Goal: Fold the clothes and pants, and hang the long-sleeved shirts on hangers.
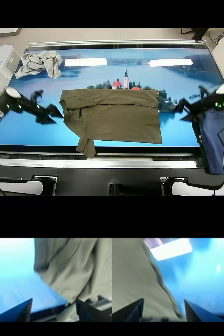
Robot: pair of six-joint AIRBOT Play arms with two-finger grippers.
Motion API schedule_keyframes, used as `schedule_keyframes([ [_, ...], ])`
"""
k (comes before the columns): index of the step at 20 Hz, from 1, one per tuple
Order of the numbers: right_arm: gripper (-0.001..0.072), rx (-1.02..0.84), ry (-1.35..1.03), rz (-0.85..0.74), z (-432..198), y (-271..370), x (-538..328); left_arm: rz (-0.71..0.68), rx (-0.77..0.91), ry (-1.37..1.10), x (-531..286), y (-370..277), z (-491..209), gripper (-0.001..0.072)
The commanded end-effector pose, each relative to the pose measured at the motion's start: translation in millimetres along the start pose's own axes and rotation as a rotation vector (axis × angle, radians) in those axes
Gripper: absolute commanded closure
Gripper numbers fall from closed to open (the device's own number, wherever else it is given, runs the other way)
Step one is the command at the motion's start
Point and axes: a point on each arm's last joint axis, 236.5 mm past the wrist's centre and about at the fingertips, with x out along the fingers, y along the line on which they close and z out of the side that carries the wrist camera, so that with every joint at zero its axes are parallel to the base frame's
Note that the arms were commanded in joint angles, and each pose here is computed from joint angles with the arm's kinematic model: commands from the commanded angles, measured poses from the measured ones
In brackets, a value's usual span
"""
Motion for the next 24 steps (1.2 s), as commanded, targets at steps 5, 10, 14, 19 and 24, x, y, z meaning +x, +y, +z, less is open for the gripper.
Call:
schedule_keyframes([
  [5, 0.0135, 0.044, 0.150, 0.023, -71.9, -23.8, 36.4, -0.241, -0.099, -0.073, 88.0, -25.8, -39.9, 0.0218],
  [10, 0.0135, 0.036, 0.159, 0.018, -74.5, -25.2, 36.1, -0.213, -0.094, -0.128, 102.1, -40.0, -28.5, 0.0520],
  [14, 0.0085, 0.052, 0.242, -0.042, -104.5, -51.4, 62.7, -0.217, -0.038, -0.130, 98.7, -43.9, -31.3, 0.0689],
  [19, 0.0126, 0.106, 0.203, 0.160, -110.8, -16.3, 96.9, -0.226, -0.005, -0.140, 89.3, -52.0, -34.6, 0.0689],
  [24, 0.0323, 0.056, 0.066, 0.122, -86.3, 13.8, 122.9, -0.235, 0.027, -0.171, 76.4, -61.5, -35.4, 0.0688],
])
